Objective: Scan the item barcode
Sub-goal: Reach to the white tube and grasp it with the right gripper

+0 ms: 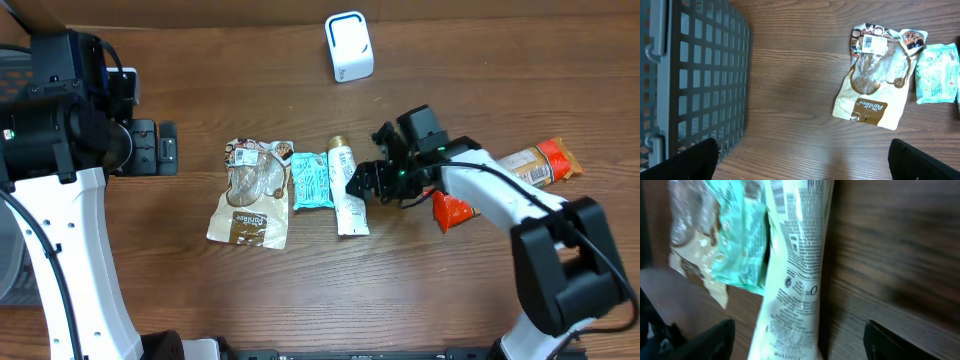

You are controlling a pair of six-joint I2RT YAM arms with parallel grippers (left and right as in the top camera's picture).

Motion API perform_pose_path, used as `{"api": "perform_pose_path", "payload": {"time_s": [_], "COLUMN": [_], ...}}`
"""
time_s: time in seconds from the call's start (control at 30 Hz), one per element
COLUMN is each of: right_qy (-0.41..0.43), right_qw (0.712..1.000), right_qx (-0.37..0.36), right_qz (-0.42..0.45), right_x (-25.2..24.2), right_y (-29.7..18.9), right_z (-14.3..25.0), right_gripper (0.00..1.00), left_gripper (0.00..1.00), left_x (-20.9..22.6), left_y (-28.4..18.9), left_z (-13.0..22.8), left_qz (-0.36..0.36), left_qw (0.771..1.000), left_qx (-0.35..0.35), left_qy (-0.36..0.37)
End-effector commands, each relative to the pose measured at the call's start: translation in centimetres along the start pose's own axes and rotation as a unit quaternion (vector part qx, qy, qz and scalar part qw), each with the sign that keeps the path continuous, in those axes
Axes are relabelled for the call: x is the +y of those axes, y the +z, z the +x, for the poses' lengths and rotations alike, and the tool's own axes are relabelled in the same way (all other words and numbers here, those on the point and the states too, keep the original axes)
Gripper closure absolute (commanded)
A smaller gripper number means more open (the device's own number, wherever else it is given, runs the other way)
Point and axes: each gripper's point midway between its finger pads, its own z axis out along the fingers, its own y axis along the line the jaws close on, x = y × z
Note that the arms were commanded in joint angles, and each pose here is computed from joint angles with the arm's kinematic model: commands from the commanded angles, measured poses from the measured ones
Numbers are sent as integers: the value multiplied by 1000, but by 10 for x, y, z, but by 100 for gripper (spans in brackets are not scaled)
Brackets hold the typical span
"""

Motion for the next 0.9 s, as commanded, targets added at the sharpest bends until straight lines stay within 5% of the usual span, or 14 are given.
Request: {"api": "perform_pose_path", "payload": {"time_s": [0.0, 0.27, 0.33, 0.47, 0.73, 0.87], "right_qy": [-21, -2, 7, 2, -2, -78], "right_qw": [1000, 998, 998, 999, 998, 990], "right_qx": [10, 54, 54, 47, 19, -42], "right_qz": [18, 27, 28, -5, -63, -112], "right_x": [-2, -18, -19, -7, 17, 58], "right_y": [15, 44, 47, 47, 16, -40], "right_z": [2, 27, 28, 22, -1, -28], "right_gripper": [20, 41, 52, 90, 96, 96], "left_gripper": [0, 0, 0, 0, 0, 0], "left_x": [0, 0, 0, 0, 0, 0], "left_y": [1, 1, 1, 1, 1, 1], "left_z": [-1, -1, -1, -1, -1, -1], "left_qz": [1, 1, 1, 1, 1, 1], "left_qw": [1000, 1000, 1000, 1000, 1000, 1000], "left_qx": [1, 1, 0, 1, 1, 1], "left_qy": [8, 8, 8, 8, 8, 8]}}
